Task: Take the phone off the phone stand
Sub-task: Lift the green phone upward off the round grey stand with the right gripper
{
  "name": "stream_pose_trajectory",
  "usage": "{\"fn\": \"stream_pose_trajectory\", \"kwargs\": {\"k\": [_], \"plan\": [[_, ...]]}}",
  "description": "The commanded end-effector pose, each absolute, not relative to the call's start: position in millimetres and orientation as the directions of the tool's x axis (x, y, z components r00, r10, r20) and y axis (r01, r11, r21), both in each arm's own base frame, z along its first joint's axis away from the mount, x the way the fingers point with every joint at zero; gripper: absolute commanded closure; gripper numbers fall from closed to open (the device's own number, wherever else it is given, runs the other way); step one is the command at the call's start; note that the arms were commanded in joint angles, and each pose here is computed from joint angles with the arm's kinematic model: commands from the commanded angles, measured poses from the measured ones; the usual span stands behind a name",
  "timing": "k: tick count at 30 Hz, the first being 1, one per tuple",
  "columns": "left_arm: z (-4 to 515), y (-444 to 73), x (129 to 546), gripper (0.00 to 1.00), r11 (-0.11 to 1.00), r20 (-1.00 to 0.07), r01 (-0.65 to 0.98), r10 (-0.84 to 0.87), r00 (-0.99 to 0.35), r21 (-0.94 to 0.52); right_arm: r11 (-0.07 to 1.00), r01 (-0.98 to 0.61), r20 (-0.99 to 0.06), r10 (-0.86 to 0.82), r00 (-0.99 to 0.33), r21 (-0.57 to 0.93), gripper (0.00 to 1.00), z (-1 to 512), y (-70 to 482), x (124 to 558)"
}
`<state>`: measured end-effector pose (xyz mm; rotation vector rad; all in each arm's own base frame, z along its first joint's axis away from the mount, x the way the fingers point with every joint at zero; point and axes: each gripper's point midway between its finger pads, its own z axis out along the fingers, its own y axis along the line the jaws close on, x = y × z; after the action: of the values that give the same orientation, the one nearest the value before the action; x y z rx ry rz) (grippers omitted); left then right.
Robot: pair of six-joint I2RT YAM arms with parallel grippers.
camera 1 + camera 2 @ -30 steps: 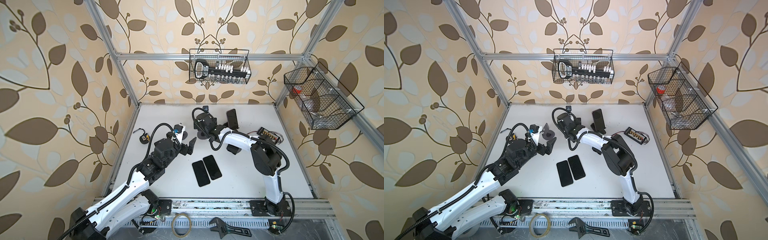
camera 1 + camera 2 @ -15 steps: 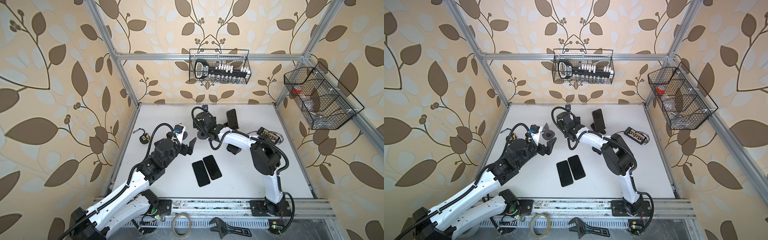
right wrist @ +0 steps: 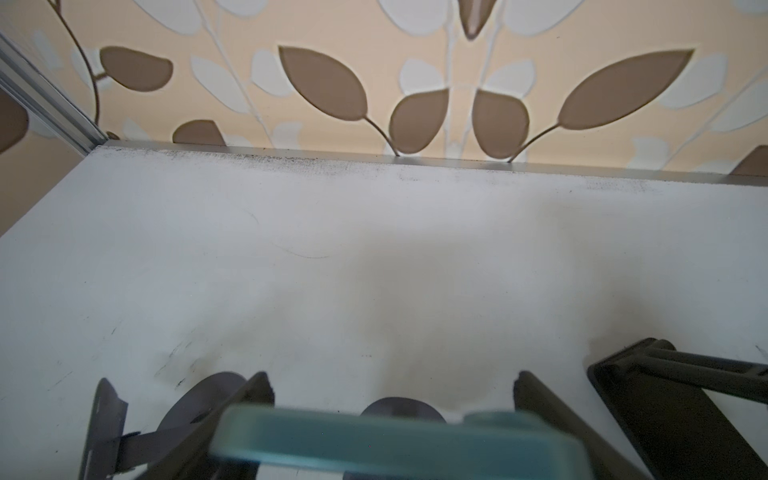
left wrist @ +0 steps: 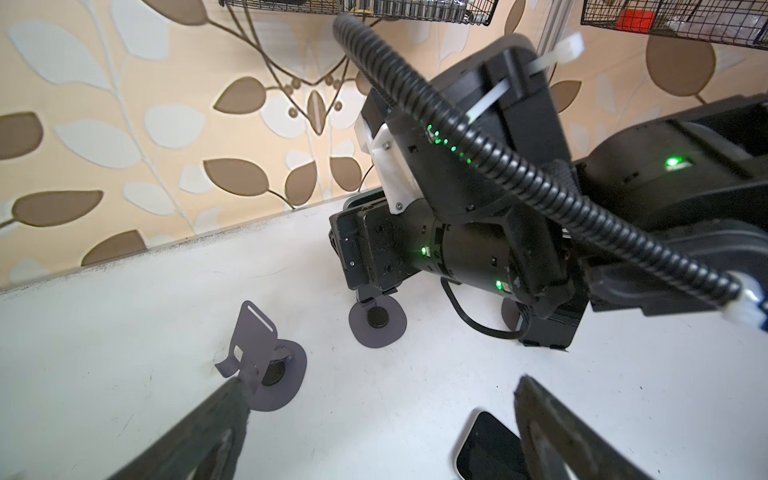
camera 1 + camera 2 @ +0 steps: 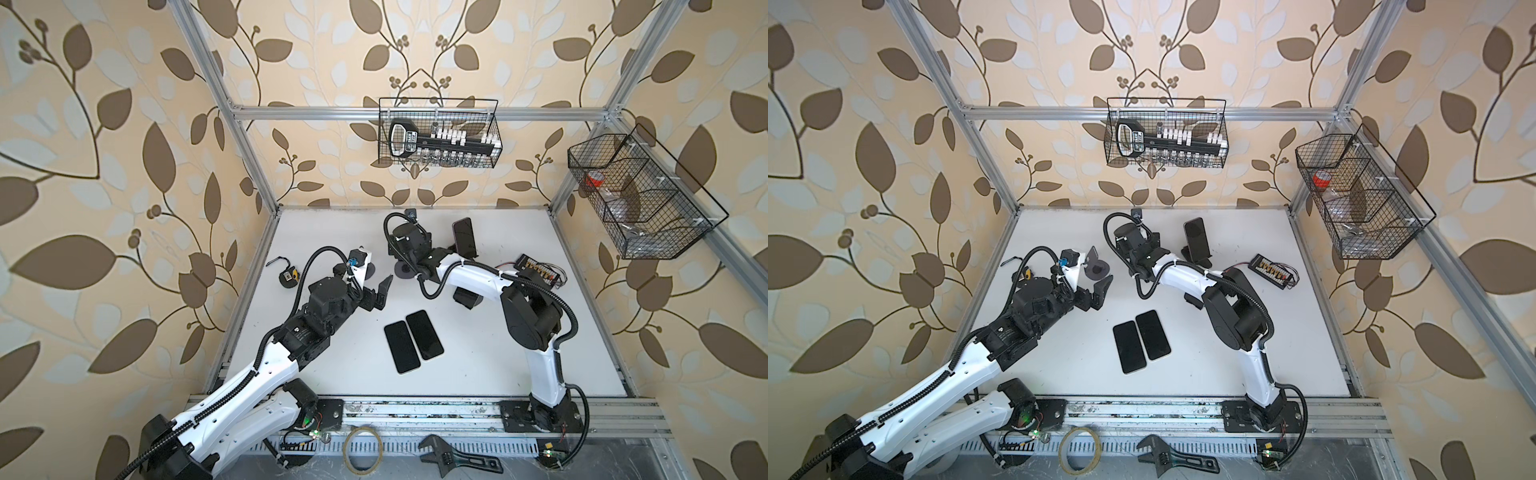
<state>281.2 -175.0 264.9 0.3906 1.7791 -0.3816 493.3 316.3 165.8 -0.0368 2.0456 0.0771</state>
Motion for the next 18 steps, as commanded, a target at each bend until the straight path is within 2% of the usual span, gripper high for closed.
{"fn": "stream_pose_trajectory", "kwargs": {"k": [1,18], "plan": [[293.6,-177.4,282.4,0.01,0.887,-0.986,0.458,0.026,-0.168,-0.055,0.997,-0.066,-0.891,0.008,-0.453,0.043,0.1,163.5,318.1,497.8],[291.9,-178.9,282.4,0.01,0.884,-0.985,0.464,0.027,-0.172,-0.057,0.997,-0.072,-0.892,0.001,-0.453,0.038,0.13,162.1,316.7,498.5]]}}
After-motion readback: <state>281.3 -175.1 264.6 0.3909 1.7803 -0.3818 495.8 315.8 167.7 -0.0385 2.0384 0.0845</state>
